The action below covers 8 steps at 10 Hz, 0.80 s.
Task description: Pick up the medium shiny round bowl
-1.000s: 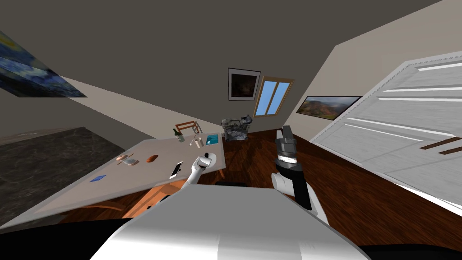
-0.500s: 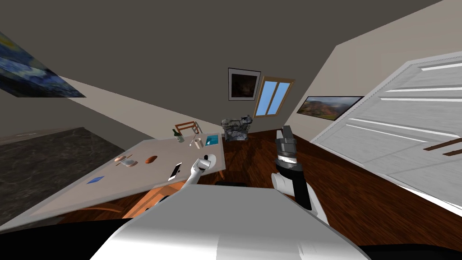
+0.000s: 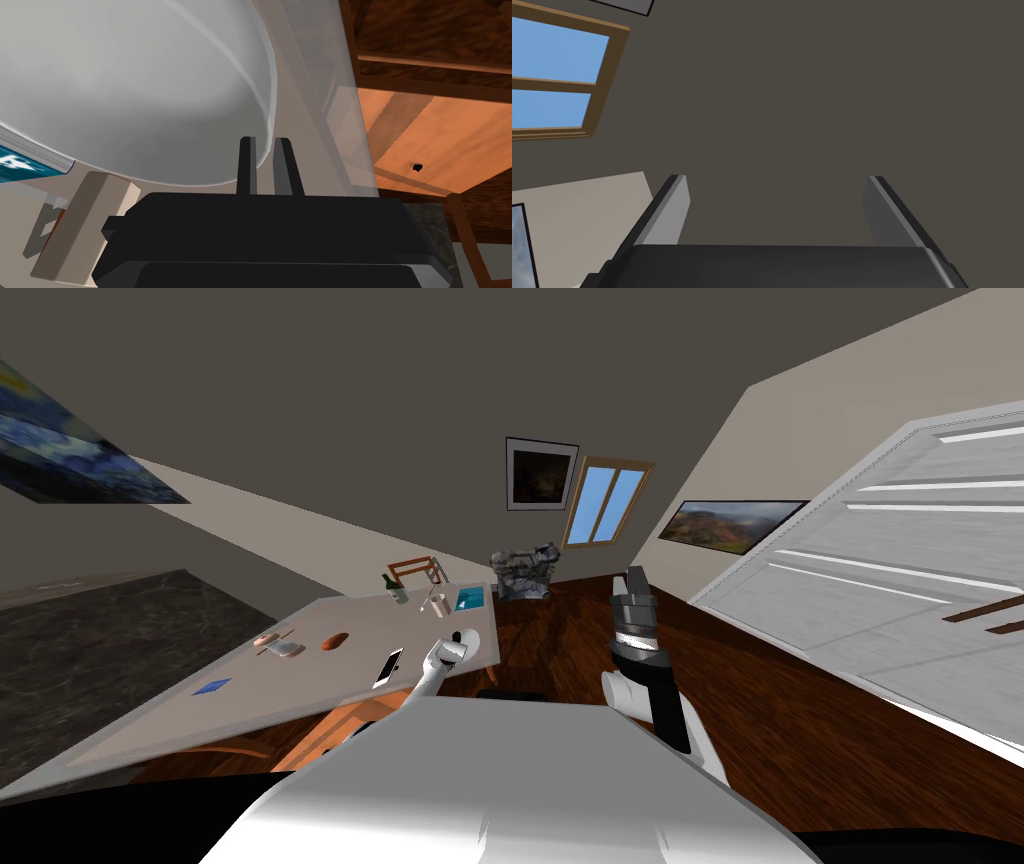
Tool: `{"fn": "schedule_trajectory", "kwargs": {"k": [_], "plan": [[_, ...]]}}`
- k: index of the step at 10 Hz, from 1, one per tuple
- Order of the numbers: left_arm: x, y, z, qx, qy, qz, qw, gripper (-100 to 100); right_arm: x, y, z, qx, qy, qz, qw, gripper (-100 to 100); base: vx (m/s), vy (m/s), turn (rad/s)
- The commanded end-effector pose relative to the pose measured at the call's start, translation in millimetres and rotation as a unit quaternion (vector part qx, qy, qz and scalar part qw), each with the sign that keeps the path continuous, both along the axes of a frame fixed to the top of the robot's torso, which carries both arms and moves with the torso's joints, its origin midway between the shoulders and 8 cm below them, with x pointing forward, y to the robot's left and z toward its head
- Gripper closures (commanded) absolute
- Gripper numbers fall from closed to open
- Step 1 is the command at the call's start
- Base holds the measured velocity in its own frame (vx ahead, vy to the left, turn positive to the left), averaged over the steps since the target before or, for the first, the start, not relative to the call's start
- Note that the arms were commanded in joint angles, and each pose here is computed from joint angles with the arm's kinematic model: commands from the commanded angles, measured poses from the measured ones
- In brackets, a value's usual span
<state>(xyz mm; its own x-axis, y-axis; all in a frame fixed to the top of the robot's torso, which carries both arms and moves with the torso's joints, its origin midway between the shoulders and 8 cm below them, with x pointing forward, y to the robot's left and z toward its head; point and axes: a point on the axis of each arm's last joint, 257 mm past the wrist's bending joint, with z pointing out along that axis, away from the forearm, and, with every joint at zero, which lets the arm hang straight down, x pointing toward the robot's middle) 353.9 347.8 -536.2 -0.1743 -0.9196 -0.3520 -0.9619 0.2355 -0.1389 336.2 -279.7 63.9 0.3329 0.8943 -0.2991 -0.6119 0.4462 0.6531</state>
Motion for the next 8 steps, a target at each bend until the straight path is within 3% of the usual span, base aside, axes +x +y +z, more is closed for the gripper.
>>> {"fn": "schedule_trajectory", "kwargs": {"k": [1,2,3,7,8], "plan": [[0,0.0,0,0.000,0.000,0.000,1.0000,100,0,0,0,0.000,0.000,0.000,1.0000,0,0.000,0.000,0.000],[0,0.1,0,0.000,0.000,0.000,1.0000,0,0,0,0,0.000,0.000,0.000,1.0000,0,0.000,0.000,0.000],[4,-2.8,8,0.000,0.000,0.000,1.0000,100,0,0,0,0.000,0.000,0.000,1.0000,0,-0.032,0.000,-0.009],[10,-6.2,19,-0.001,-0.001,0.001,1.0000,100,0,0,0,0.000,0.000,0.000,1.0000,0,-0.036,-0.001,-0.004],[9,-6.0,20,-0.001,0.000,0.001,1.0000,0,0,0,0,0.000,0.000,0.000,1.0000,0,0.000,0.000,0.000]]}}
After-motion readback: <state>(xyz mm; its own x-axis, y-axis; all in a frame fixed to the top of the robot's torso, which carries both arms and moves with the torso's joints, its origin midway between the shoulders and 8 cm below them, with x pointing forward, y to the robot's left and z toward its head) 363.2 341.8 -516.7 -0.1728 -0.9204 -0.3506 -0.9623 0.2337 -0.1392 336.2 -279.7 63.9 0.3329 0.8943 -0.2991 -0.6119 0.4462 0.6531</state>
